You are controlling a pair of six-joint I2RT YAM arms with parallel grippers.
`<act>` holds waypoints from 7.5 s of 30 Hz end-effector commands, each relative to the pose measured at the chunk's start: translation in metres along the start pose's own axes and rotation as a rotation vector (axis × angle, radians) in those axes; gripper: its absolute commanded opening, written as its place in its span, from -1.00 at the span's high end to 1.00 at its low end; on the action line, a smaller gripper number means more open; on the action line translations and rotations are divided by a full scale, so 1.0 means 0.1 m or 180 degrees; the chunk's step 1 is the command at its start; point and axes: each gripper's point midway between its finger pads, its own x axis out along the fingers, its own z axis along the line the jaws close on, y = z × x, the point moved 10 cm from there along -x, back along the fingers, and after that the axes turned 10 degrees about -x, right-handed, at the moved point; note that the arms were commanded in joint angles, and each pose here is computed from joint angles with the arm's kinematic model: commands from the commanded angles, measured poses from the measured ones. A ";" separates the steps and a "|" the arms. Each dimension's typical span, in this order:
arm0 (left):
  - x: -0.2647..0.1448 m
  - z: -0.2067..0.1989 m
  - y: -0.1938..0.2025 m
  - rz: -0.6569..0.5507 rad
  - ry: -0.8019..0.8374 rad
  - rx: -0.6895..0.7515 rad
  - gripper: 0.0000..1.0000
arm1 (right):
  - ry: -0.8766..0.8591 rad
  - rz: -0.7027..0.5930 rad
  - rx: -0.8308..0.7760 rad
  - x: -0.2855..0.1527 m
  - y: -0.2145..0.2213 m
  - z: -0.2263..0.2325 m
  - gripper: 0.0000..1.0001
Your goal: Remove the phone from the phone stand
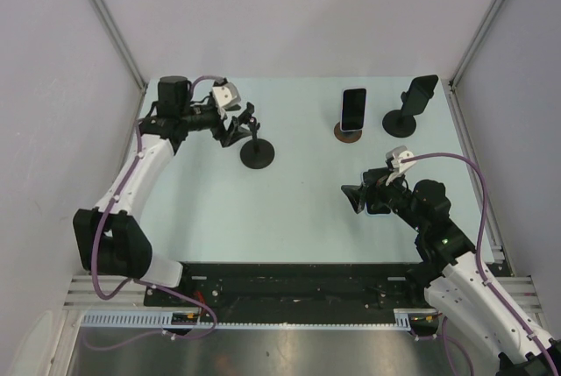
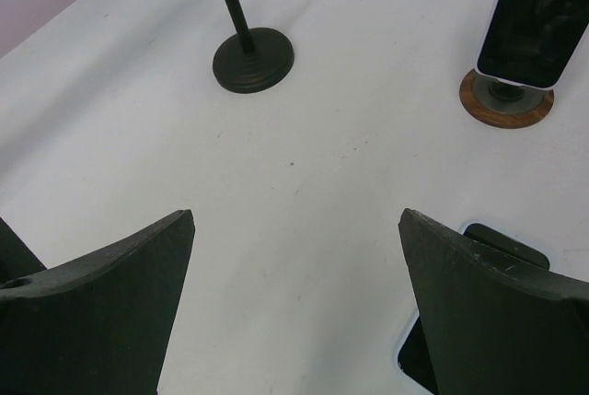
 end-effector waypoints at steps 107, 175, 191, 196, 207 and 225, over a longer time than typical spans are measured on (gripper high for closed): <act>0.62 -0.42 -0.03 0.0539 -0.2193 -0.2061 -0.11 | 0.0034 -0.0268 -0.0045 -0.03 -0.07 0.01 -0.97; -1.44 0.73 -0.02 -0.0036 -0.3972 -0.1839 -0.73 | 0.0349 -0.0233 0.0276 0.01 -0.10 -0.03 -0.99; -1.31 -0.40 -0.20 -0.1244 -0.2410 -0.2534 -1.00 | 0.1408 0.0203 0.0344 0.46 -0.54 -0.50 -1.00; -1.14 -0.58 -0.02 -0.1057 -0.2117 -0.2373 -1.00 | 0.1477 0.0166 0.0241 0.83 -0.68 -0.71 -1.00; -0.79 -0.86 0.24 -0.0658 -0.2118 -0.2037 -1.00 | 0.1445 0.0056 0.0113 1.62 -0.78 -1.26 -1.00; -0.72 -0.88 0.26 -0.0563 -0.2080 -0.1941 -1.00 | 0.1698 0.0089 -0.0175 2.26 -0.57 -1.60 -0.99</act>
